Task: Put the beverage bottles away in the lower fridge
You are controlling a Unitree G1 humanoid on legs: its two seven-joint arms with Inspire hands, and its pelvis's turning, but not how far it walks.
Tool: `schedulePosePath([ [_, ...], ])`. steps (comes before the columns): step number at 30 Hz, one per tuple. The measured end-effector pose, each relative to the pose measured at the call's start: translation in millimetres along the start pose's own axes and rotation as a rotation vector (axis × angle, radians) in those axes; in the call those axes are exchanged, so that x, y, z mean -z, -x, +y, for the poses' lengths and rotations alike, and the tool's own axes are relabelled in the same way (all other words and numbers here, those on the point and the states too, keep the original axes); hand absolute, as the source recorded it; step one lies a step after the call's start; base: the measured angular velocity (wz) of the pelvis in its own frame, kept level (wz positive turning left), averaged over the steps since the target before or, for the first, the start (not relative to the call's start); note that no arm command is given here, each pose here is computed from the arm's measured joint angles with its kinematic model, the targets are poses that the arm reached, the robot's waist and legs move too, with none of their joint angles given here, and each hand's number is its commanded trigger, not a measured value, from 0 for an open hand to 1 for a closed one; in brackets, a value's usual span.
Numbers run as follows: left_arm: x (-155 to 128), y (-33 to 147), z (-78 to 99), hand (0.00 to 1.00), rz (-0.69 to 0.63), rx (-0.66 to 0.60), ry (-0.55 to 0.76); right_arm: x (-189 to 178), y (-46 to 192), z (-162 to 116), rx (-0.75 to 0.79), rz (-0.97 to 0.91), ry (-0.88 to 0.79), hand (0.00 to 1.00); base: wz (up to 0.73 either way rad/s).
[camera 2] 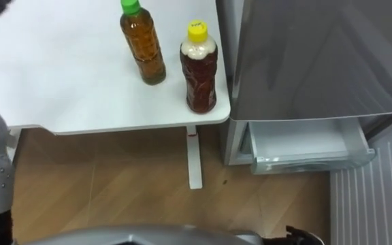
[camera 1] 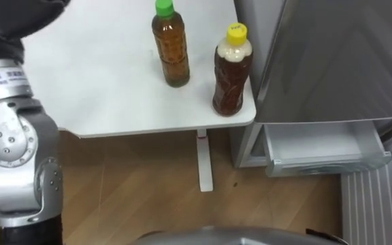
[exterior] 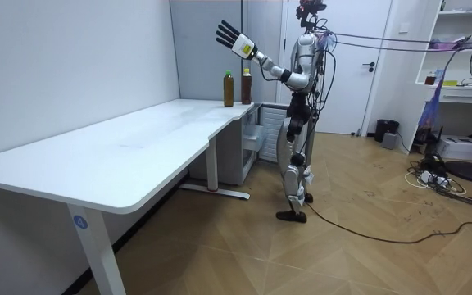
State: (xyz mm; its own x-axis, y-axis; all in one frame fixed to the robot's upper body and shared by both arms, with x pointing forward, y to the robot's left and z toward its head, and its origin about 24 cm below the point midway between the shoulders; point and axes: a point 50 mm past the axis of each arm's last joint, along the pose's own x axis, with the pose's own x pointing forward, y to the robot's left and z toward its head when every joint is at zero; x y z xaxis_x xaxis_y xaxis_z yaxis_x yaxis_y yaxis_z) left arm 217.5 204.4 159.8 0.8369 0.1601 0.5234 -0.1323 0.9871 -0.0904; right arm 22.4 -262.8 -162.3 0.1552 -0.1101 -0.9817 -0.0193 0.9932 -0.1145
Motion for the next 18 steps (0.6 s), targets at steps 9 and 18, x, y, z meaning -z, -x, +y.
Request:
schedulePosePath([
  [9,5.3,0.7,-25.4,0.00,0.040,0.243,0.047,-0.7,-1.0,1.5,-0.002,0.026,0.056,0.00,-0.02],
  [18,14.1,7.5,-47.0,0.00,0.109,0.404,0.091,-4.2,-2.0,2.8,0.005,0.039,0.090,0.00,0.00],
])
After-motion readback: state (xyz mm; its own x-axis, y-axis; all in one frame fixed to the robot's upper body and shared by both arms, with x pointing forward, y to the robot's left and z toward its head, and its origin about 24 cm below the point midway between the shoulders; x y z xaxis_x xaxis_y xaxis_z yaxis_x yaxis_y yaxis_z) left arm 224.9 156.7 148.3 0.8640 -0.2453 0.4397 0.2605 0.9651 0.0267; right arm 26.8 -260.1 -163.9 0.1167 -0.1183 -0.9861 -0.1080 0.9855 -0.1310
